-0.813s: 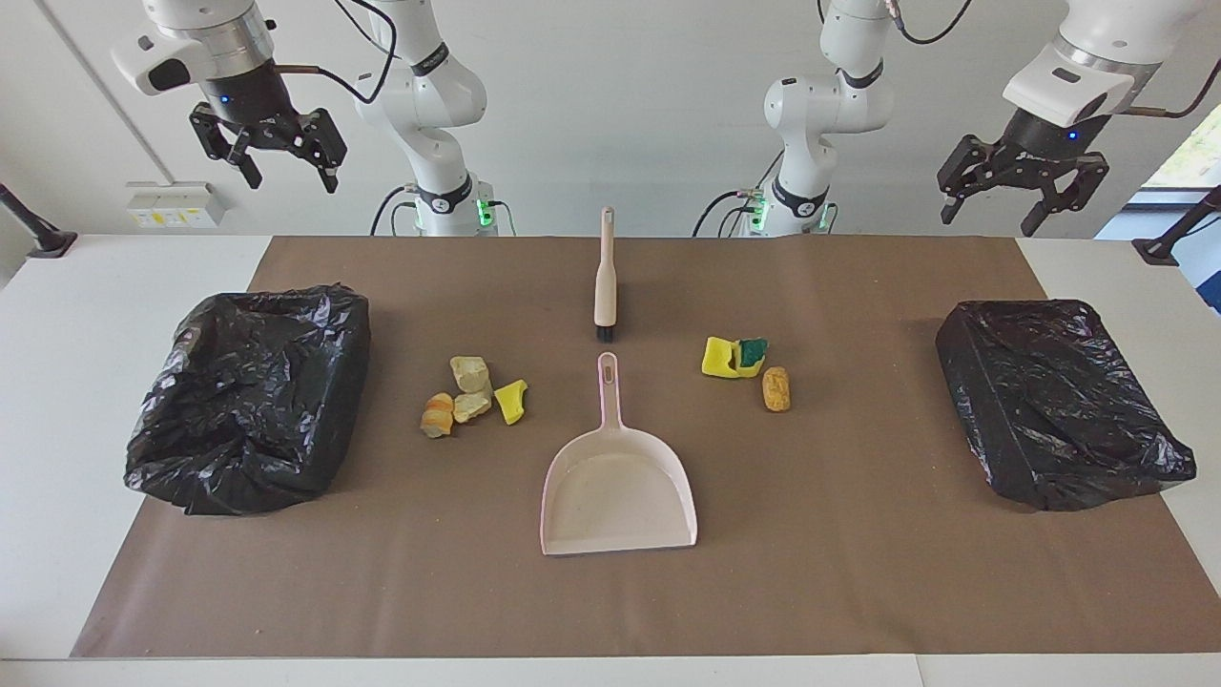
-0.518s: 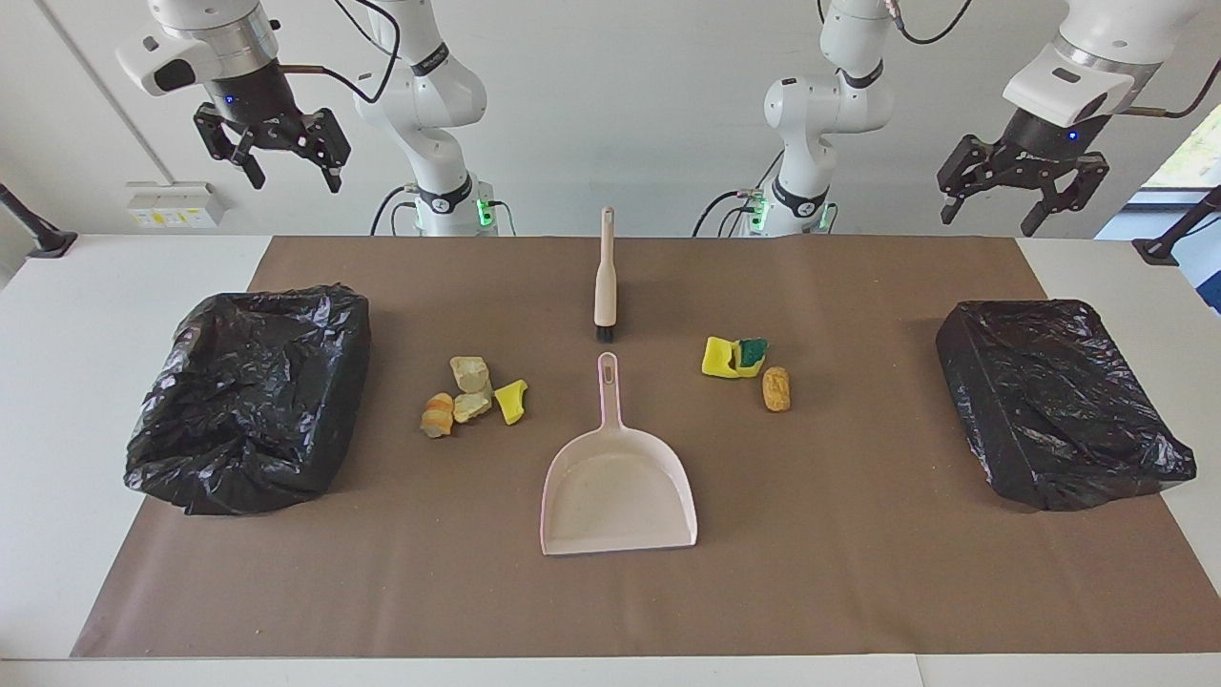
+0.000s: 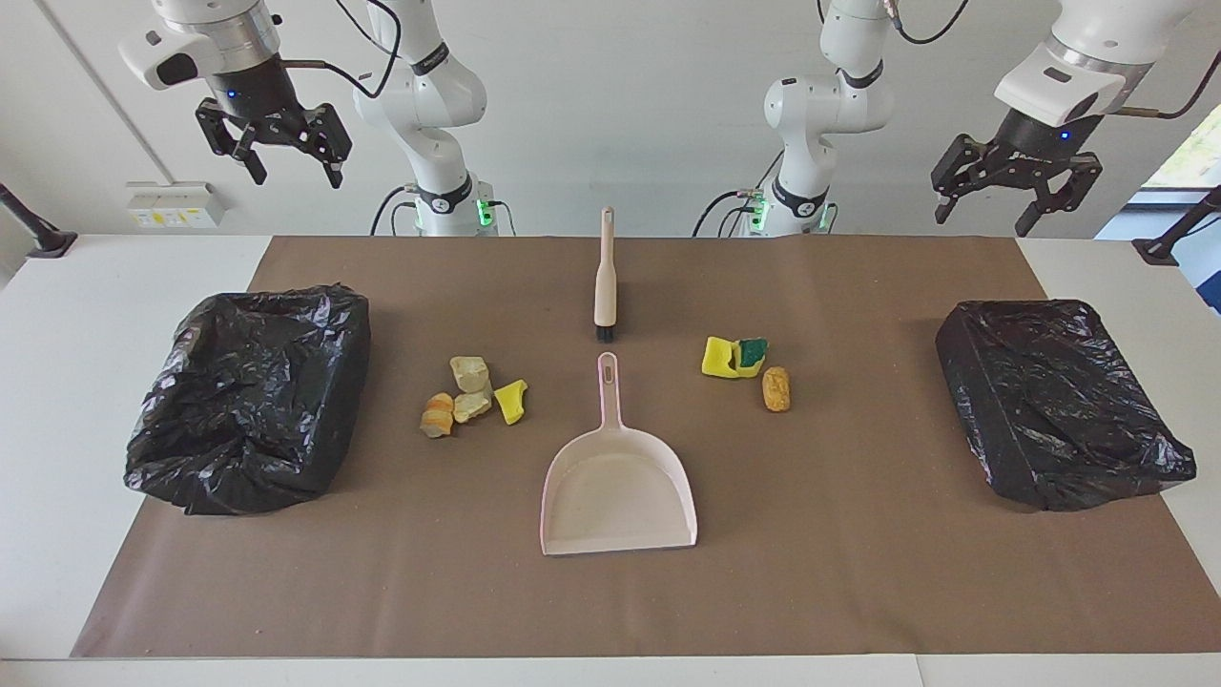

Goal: Sweep and dump trash in bin

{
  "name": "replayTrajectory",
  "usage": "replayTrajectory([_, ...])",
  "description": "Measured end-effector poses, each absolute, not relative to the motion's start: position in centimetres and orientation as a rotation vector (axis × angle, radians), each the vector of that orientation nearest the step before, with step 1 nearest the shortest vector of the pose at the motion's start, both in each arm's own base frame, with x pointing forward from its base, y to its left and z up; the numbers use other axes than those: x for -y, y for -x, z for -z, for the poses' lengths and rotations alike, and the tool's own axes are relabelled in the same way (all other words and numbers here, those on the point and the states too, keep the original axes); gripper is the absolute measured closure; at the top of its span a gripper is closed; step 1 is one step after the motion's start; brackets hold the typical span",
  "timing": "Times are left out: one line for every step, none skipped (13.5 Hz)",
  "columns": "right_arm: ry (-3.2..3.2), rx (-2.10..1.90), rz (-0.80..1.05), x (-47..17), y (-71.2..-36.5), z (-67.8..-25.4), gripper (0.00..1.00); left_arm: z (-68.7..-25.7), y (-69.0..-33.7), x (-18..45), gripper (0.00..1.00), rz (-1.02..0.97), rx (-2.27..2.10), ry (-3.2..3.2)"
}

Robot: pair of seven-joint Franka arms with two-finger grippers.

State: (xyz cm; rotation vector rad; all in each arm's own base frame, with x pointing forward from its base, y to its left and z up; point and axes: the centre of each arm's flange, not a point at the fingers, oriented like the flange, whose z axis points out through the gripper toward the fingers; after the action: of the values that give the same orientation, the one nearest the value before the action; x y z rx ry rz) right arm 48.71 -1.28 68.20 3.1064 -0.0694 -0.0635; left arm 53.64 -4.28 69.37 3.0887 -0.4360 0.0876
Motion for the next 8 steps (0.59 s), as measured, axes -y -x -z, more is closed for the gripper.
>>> replayTrajectory([-3.106, 0.06, 0.074, 1.0, -48.8, -67.7, 0.0, -69.4, -53.7, 4.2, 0.0, -0.088, 0.432, -3.089])
replayTrajectory([-3.116, 0.045, 0.068, 0.4, -49.1, -67.1, 0.0, -69.4, -53.7, 4.1, 0.0, -0.092, 0.431, -3.09])
replayTrajectory([-3.132, 0.029, 0.028, -0.2, -49.8, -66.3, 0.0, -69.4, -53.7, 4.1, 0.0, -0.095, 0.431, -3.09])
replayTrajectory([-3.141, 0.01, -0.022, -0.9, -50.7, -65.3, 0.0, -69.4, -53.8, 4.1, 0.0, -0.1, 0.43, -3.09])
replayTrajectory([-3.144, -0.013, -0.048, -1.7, -51.7, -64.0, 0.0, -69.3, -53.9, 4.1, 0.0, -0.105, 0.43, -3.092])
replayTrajectory([-3.144, -0.042, -0.058, -2.7, -52.8, -62.5, 0.0, -69.2, -54.1, 4.1, 0.0, -0.115, 0.43, -3.094])
replayTrajectory([-3.143, -0.078, -0.072, -4.2, -54.2, -60.7, 0.0, -69.1, -54.4, 4.1, 0.0, -0.127, 0.43, -3.094])
replayTrajectory([-3.143, -0.106, -0.088, -5.8, -55.6, -58.8, 0.0, -68.8, -54.7, 4.2, 0.0, -0.13, 0.432, -3.094])
